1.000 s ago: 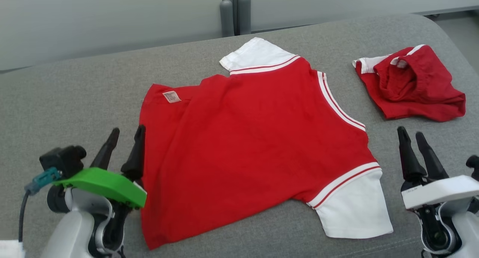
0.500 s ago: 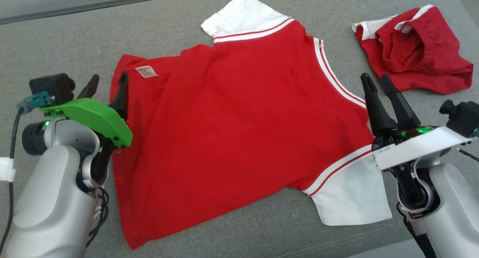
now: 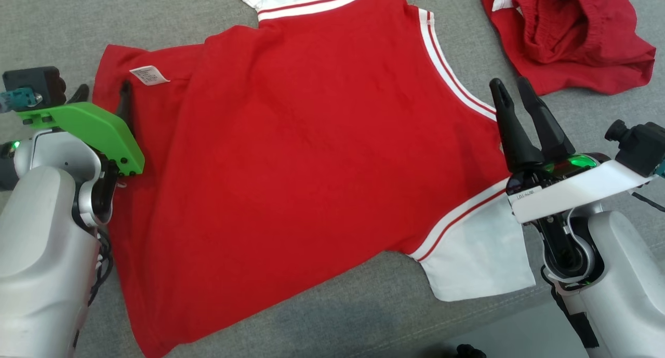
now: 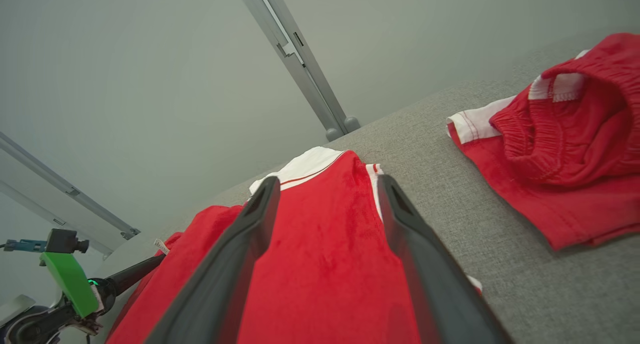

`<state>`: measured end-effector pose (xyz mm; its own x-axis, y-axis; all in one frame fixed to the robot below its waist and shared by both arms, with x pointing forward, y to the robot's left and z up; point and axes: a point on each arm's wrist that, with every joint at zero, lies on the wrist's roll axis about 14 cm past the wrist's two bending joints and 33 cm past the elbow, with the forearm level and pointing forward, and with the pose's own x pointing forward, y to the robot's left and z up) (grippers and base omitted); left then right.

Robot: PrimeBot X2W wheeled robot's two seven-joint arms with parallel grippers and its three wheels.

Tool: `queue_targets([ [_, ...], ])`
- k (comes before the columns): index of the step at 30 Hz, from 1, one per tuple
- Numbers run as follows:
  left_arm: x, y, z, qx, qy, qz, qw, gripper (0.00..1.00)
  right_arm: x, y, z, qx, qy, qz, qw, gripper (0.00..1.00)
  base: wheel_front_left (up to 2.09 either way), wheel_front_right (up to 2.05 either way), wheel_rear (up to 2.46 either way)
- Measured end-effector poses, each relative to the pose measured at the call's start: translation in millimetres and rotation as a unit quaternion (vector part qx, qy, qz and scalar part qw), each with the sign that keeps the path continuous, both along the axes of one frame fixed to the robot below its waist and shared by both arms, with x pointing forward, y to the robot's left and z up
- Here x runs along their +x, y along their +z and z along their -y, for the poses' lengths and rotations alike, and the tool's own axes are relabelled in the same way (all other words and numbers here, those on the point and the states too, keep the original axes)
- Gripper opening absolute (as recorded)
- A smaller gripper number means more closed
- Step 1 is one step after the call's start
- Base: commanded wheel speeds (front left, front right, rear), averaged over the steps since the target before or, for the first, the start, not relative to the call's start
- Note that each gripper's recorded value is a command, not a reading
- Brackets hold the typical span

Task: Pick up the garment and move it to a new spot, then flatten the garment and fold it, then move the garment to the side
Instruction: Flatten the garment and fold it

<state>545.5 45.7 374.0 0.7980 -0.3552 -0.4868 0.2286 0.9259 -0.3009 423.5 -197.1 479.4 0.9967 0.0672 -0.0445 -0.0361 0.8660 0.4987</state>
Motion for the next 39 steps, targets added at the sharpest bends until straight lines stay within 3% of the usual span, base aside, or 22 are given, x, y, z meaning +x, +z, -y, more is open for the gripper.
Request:
queue_targets([
  [5,11.1,-4.1,7.7,0.003,-0.006,0.002,1.0,1.0,-1.1,-9.0,6.6,-0.003,-0.011,-0.011,1.0,1.0,0.0,0.0,0.0],
  [6,11.9,-4.1,8.8,0.003,-0.007,0.004,1.0,0.96,-1.1,-9.7,8.9,-0.004,-0.015,-0.01,1.0,1.0,0.0,0.0,0.0],
  [8,12.3,-4.1,9.6,0.005,-0.006,0.004,1.0,0.6,-0.7,-10.4,12.8,-0.006,-0.021,-0.01,1.0,1.0,0.0,0.0,0.0],
  [9,11.7,-3.6,10.7,0.004,-0.008,0.004,1.0,0.53,-0.5,-10.9,14.0,-0.007,-0.022,-0.009,1.0,1.0,0.0,0.0,0.0],
  [13,5.3,-2.1,17.8,0.002,-0.022,0.005,1.0,0.73,1.0,-12.1,11.2,-0.003,-0.019,-0.009,1.0,1.0,0.0,0.0,0.0],
  [16,1.9,-0.2,17.3,0.006,-0.028,0.008,1.0,0.75,1.9,-12.2,8.2,-0.001,-0.016,-0.008,1.0,1.0,0.0,0.0,0.0],
  [21,-4.1,0.7,12.6,0.015,-0.03,0.006,0.999,0.42,2.5,-10.1,1.5,0.004,-0.007,-0.004,1.0,1.0,0.0,0.0,0.0],
  [23,-4.3,3.7,10.1,0.015,-0.027,0.011,0.999,0.19,2.4,-8.8,-1.6,0.006,-0.002,-0.002,1.0,1.0,0.0,0.0,0.0],
  [24,-3.0,7.2,6.9,0.013,-0.02,0.018,1.0,0.0,2.5,-7.4,-4.3,0.008,0.001,0.0,1.0,1.0,0.0,0.0,0.0],
  [29,-0.8,17.8,12.4,-0.011,-0.016,0.037,0.999,0.0,2.2,-6.5,-5.9,0.01,0.003,0.002,1.0,1.0,0.0,0.0,0.0],
  [39,17.9,66.8,10.8,-0.13,0.058,0.11,0.984,0.0,1.8,-5.4,0.7,0.012,-0.007,0.006,1.0,1.0,0.0,0.0,0.0],
])
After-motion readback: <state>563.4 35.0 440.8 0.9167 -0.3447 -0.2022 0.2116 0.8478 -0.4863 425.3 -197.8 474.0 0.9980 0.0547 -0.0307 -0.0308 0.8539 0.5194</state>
